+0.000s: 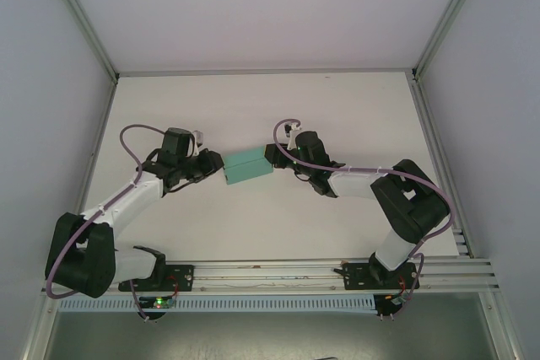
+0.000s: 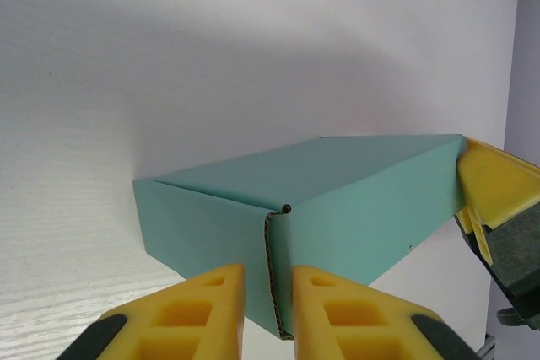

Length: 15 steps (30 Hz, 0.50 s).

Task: Assemble paper box

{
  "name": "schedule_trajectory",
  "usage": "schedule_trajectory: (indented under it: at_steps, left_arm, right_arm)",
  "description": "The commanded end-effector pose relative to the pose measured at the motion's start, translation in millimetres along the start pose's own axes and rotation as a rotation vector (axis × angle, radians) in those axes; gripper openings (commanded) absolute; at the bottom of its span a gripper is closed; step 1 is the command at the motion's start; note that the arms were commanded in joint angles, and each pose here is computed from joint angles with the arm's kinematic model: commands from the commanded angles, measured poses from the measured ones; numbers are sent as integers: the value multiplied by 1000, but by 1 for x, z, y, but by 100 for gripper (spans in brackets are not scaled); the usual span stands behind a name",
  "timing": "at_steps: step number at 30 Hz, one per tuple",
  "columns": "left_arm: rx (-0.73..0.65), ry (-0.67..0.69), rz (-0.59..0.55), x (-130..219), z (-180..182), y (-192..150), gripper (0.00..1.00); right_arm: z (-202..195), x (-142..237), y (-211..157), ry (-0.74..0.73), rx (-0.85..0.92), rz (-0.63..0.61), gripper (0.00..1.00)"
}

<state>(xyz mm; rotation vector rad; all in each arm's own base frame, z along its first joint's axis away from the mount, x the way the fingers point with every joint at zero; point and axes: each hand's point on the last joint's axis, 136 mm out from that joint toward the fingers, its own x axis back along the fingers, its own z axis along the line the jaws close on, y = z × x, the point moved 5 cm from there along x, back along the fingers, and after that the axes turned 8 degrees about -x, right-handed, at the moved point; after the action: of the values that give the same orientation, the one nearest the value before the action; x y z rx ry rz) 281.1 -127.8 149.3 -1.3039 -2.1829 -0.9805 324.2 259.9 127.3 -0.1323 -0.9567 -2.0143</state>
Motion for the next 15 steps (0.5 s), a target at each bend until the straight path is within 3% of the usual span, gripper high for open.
schedule_trajectory:
  at_steps: [1,5,8,12,15]
  left_arm:
    - [61,149,86,-8,43,-30,20]
    - [96,240,159,-16,70,-53,19]
    - [134,287,201,-20,87,-71,12]
    - [146,324,218,-18,97,-82,1]
    - [135,316,201,-16,95,-81,0]
  right_arm:
    - [-86,14,-84,-357,-40,309,25]
    - [-89,14,-86,-345,-15,310,24]
    - [-93,14,-86,-339,-14,301,16]
    - [-90,12,-86,-313,-15,305,15]
    - [-90,13,-88,-312,-21,305,15]
